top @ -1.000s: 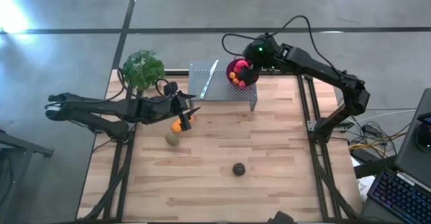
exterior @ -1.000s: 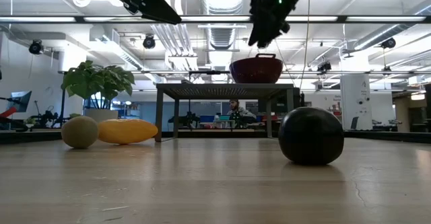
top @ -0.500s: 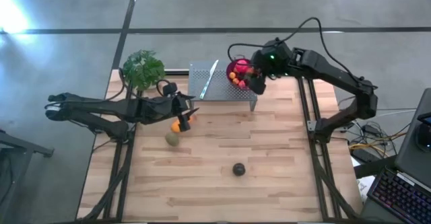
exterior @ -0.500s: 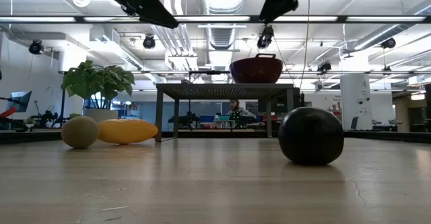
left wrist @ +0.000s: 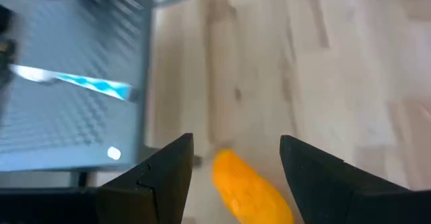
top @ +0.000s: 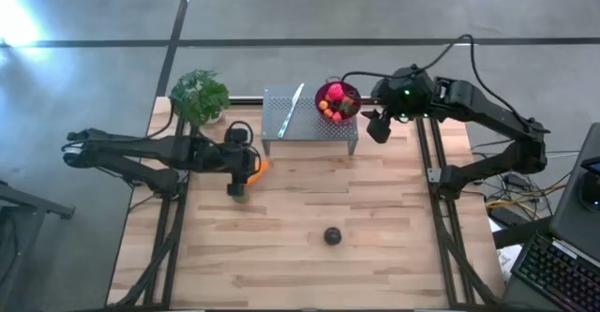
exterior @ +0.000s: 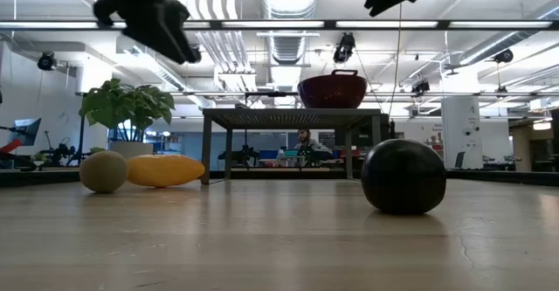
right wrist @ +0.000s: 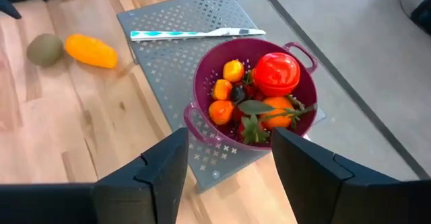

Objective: Pick & Place Fruit
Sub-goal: Put the brown kiwi into the violet strainer bowl on the shelf

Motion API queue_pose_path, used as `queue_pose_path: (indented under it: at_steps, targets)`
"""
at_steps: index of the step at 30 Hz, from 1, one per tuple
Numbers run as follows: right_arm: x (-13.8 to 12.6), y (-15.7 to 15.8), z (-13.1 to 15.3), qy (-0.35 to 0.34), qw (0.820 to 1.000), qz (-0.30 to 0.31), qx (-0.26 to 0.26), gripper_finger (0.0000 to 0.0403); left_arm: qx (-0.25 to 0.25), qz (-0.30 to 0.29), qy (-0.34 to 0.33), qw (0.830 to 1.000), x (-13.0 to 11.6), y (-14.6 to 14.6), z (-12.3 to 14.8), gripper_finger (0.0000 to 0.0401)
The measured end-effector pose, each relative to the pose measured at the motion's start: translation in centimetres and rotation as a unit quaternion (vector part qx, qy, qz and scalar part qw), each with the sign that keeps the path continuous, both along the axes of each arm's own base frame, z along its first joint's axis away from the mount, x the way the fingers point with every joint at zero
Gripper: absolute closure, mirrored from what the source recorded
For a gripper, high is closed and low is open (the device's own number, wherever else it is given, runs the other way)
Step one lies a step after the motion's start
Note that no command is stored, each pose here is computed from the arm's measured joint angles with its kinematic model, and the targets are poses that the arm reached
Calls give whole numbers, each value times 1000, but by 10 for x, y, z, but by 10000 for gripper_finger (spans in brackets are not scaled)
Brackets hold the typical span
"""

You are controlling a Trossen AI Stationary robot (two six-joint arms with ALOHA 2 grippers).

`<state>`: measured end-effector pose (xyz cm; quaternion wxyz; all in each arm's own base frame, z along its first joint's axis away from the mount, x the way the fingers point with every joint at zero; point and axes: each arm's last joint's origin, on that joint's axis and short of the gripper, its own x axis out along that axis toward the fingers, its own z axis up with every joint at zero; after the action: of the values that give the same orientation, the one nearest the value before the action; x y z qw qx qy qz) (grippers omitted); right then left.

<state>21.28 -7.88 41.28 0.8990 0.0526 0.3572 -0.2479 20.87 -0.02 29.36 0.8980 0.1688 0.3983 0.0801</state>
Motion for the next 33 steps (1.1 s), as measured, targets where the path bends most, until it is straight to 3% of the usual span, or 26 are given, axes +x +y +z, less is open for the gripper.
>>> queue_pose_path:
  at_steps: [7,12,16,22,33]
  targets:
    - [-15,5,-4,-14,1000,-15,12,195,-69,-35,59,995,-8,-4,-8,174]
    - [-19,6,-9,-14,1000,-21,18,187,-133,-35,70,988,-11,-7,-10,170]
    - [-19,6,-9,-14,999,-23,20,189,-163,-10,92,982,-13,-7,-14,143]
    - [-18,6,-9,-17,999,-25,18,202,-135,-37,154,978,-22,-7,-21,97]
    - [-18,6,-9,-15,999,-26,15,222,-91,-101,208,969,-28,-7,-49,98]
